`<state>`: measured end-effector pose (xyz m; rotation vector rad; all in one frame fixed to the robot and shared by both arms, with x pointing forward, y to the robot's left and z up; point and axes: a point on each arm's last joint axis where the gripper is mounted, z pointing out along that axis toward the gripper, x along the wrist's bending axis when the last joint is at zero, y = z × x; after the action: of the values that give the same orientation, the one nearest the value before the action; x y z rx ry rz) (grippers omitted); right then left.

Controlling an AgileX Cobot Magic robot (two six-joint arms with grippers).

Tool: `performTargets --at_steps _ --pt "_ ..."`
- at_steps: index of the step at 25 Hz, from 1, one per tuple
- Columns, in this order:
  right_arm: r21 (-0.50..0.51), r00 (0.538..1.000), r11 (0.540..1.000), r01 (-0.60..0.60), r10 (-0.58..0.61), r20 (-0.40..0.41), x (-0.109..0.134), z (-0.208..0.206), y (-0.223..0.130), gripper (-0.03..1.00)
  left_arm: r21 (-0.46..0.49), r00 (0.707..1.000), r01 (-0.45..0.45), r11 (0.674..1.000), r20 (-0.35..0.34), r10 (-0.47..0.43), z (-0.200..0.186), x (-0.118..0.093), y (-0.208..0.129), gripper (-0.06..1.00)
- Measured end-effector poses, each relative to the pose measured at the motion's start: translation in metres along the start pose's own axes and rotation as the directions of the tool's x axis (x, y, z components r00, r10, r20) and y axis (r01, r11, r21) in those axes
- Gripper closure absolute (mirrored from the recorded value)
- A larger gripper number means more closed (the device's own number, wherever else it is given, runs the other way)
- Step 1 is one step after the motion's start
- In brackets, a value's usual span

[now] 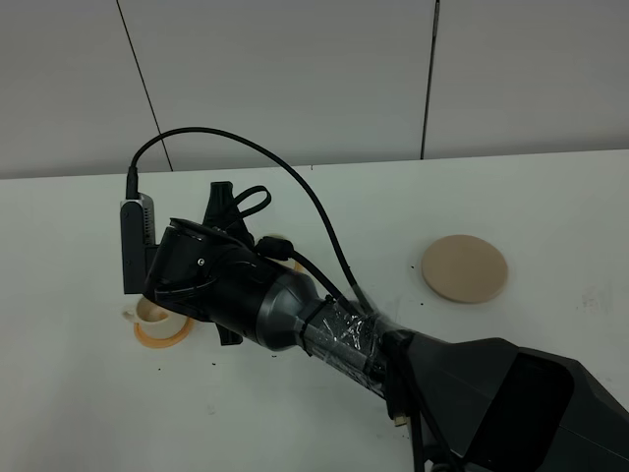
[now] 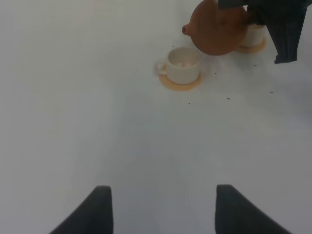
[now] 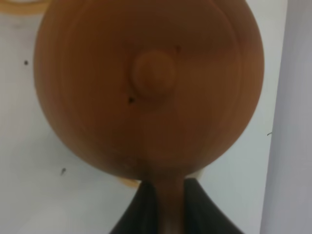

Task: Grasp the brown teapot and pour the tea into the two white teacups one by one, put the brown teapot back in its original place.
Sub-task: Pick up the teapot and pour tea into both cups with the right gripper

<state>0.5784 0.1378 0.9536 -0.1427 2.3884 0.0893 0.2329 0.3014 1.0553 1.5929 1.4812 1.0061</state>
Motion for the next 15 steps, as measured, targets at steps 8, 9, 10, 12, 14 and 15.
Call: performTargets --at_steps 8,9,10,12,14,15 --pt "-0.012 0.999 0.999 0.036 -0.035 0.022 -0.001 0.001 0.002 0.88 0.0 1.0 0.0 1.0 0.0 0.0 0.0 0.0 0.0 0.41" --pt "-0.005 0.999 0.999 0.046 -0.046 0.029 0.0 0.003 0.002 0.88 0.0 1.0 0.0 1.0 0.0 0.0 0.0 0.0 0.0 0.41" --pt "0.001 0.998 0.999 0.053 -0.053 0.033 0.001 0.004 0.001 0.88 0.0 1.0 0.0 1.0 0.0 0.0 0.0 0.0 0.0 0.41" --pt "0.011 0.997 0.998 0.066 -0.067 0.031 0.004 0.009 0.001 0.88 0.0 1.0 0.0 1.0 0.0 0.0 0.0 0.0 0.0 0.41" --pt "0.019 0.997 0.997 0.074 -0.075 0.034 0.006 0.012 0.001 0.88 0.0 1.0 -0.001 1.0 0.0 0.001 0.0 0.0 0.0 0.41" --pt "0.021 0.996 0.997 0.077 -0.077 0.038 0.005 0.012 0.001 0.88 0.0 1.0 -0.001 1.0 0.0 0.001 0.0 0.0 0.0 0.41"
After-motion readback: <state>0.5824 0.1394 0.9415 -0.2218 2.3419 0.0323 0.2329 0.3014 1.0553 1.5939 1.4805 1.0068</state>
